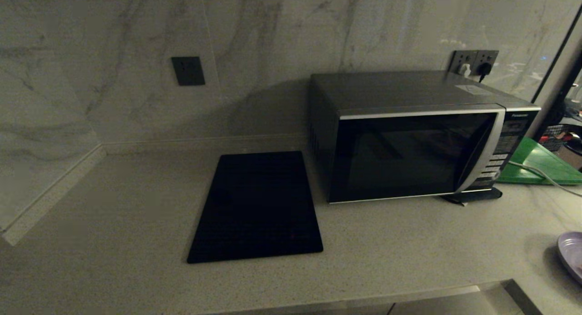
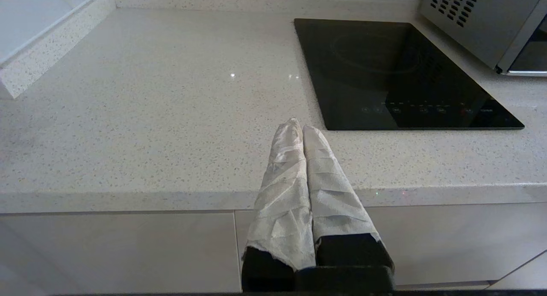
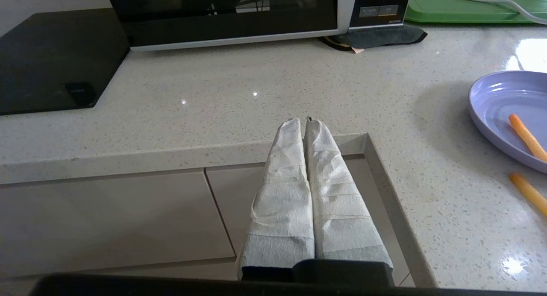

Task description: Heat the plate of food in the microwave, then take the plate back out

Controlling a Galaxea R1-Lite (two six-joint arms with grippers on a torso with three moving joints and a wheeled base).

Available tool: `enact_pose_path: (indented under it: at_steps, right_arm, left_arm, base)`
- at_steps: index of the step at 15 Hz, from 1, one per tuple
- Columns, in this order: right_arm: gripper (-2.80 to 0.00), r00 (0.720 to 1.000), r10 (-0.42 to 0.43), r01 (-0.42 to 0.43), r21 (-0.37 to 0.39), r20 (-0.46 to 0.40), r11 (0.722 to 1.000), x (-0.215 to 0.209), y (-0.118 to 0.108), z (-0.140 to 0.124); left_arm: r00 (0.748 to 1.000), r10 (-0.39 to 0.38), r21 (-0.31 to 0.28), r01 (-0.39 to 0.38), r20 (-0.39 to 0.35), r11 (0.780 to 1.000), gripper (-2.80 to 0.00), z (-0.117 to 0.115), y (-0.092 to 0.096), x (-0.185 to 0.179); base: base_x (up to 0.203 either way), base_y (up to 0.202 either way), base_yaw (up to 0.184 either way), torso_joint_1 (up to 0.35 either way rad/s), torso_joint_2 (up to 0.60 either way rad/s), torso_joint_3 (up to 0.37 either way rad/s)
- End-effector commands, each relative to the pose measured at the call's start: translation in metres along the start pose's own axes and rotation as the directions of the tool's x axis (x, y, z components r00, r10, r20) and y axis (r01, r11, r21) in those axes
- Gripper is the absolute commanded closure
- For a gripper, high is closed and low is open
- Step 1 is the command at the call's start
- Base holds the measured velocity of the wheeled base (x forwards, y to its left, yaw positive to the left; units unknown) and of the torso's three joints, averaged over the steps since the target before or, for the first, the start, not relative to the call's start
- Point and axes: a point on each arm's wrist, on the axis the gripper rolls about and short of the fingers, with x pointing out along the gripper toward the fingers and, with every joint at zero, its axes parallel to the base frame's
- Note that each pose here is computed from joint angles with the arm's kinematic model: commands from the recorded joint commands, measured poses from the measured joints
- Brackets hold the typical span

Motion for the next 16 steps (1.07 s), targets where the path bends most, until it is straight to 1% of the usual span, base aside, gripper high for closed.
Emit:
enact_pose_path:
  at_steps: [1, 16]
  right_arm:
    - [0.00, 1.000, -0.001, 0.001, 0.000, -0.002, 1.000, 0.0001, 0.0000, -0.0004]
    - [0.00, 1.000, -0.001, 0.001, 0.000, -0.002, 1.000, 0.0001, 0.0000, -0.0004]
  left_arm:
    - [1.000, 0.001, 0.000, -0.001, -0.001, 1.000, 0.00, 0.0001, 0.0000, 0.0001]
    - [1.000, 0.001, 0.000, -0.001, -0.001, 1.000, 0.00, 0.0001, 0.0000, 0.0001]
  base:
    - [0.000, 0.000, 0.000, 0.000, 0.00, 0.000]
    - [0.000, 0.000, 0.000, 0.000, 0.00, 0.000]
